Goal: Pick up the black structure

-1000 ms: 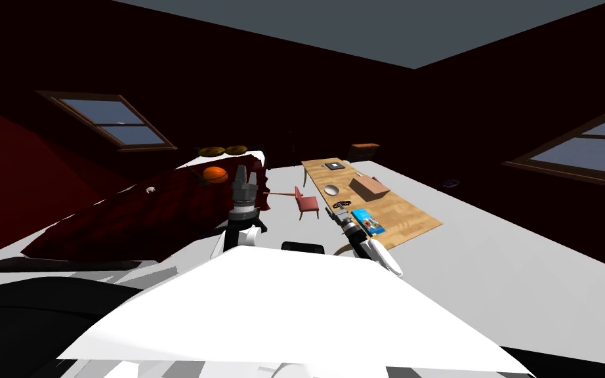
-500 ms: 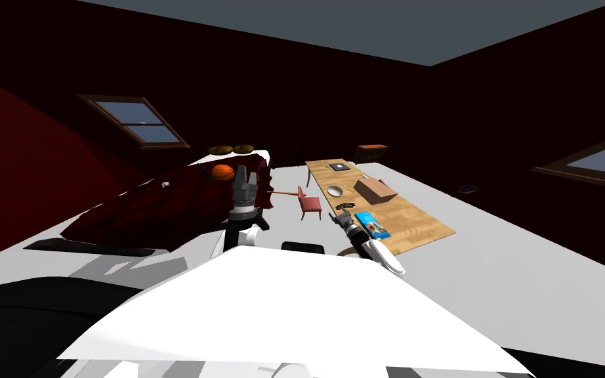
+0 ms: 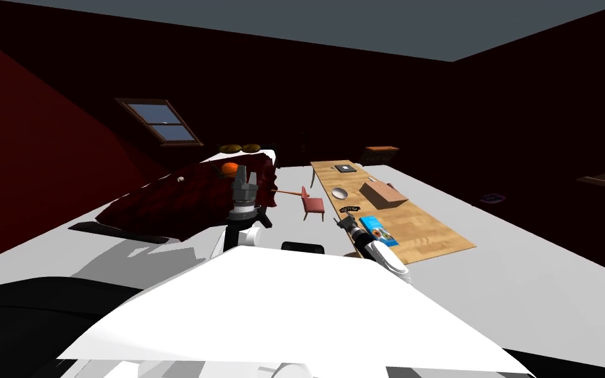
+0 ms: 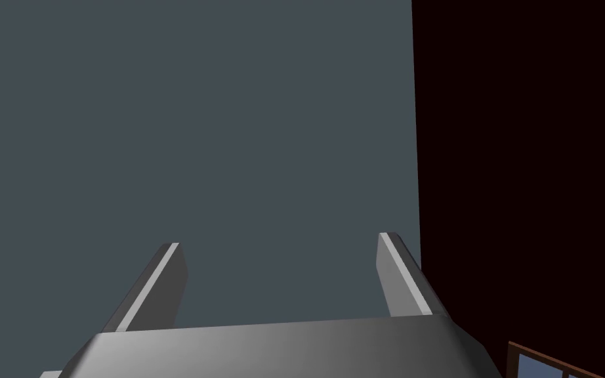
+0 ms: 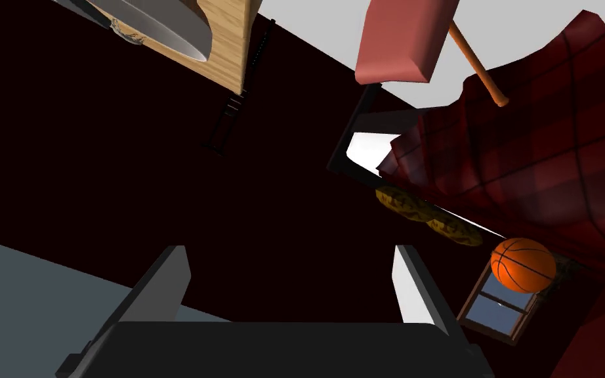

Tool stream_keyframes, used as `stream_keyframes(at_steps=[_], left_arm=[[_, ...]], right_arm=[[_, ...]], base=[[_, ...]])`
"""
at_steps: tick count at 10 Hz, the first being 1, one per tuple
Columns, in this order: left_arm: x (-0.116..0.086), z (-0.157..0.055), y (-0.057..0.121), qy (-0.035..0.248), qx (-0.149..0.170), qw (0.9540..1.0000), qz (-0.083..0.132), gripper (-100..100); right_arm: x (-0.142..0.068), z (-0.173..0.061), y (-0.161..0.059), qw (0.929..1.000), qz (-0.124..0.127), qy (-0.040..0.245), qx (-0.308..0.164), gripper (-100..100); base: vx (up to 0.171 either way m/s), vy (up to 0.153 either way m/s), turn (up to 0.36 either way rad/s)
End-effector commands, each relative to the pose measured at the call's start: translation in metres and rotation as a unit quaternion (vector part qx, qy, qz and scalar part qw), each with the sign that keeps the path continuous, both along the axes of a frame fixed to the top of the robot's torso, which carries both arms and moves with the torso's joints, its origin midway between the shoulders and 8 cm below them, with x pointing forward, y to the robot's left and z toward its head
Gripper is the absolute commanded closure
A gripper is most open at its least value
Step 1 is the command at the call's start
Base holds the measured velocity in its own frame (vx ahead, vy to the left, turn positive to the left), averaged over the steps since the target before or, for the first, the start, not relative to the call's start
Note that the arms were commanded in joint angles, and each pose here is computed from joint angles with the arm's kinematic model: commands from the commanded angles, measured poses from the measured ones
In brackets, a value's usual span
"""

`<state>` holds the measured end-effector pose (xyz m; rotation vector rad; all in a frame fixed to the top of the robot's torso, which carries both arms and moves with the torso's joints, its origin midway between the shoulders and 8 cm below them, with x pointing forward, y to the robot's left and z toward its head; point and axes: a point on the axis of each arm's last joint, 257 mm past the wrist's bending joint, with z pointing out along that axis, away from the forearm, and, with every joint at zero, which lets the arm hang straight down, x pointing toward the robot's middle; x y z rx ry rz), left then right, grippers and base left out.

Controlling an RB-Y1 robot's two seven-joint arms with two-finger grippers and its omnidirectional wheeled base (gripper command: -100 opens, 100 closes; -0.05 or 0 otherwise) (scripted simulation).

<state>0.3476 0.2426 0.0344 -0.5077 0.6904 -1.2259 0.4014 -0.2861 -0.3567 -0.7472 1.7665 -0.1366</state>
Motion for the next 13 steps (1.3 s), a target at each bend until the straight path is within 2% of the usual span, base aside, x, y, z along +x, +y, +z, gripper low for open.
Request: stream_keyframes(at_steps=[1, 3, 4, 6, 7, 10, 11, 12, 13], left_arm=[[0.000, 0.000, 0.000, 0.000, 0.000, 1.0000, 0.000, 0], [0.000, 0.000, 0.000, 0.000, 0.000, 1.0000, 0.000, 0], [0.000, 0.000, 0.000, 0.000, 0.000, 1.0000, 0.000, 0], [0.000, 0.000, 0.000, 0.000, 0.000, 1.0000, 0.000, 0], [0.000, 0.000, 0.000, 0.000, 0.000, 1.0000, 0.000, 0], [0.000, 0.000, 0.000, 0.000, 0.000, 1.0000, 0.000, 0], [0.000, 0.000, 0.000, 0.000, 0.000, 1.0000, 0.000, 0], [0.000, 0.000, 0.000, 0.000, 0.000, 1.0000, 0.000, 0], [0.000, 0.000, 0.000, 0.000, 0.000, 1.0000, 0.000, 0]], right_arm=[[0.002, -0.010, -0.013, 0.9996, -0.001, 0.005, -0.028, -100], [0.000, -0.028, -0.049, 0.9932, 0.004, 0.015, -0.115, -100], [-0.003, -0.035, -0.054, 0.9924, 0.002, 0.022, -0.121, -100], [-0.007, -0.051, -0.094, 0.9789, 0.006, 0.037, -0.201, -100], [-0.009, -0.054, -0.096, 0.9779, 0.006, 0.041, -0.205, -100], [-0.019, -0.070, -0.155, 0.9485, 0.014, 0.066, -0.310, -100], [-0.021, -0.072, -0.157, 0.9482, 0.013, 0.069, -0.310, -100], [-0.025, -0.077, -0.175, 0.9375, 0.015, 0.079, -0.339, -100], [-0.025, -0.077, -0.175, 0.9375, 0.015, 0.079, -0.339, -100]], base=[[0.009, -0.010, 0.074], [0.018, -0.014, 0.199], [0.021, -0.020, 0.078], [0.028, -0.014, 0.170], [0.028, -0.020, 0.087], [0.036, -0.021, 0.191], [0.034, -0.022, 0.043], [0.034, -0.015, 0.070], [0.026, -0.014, 0.061]])
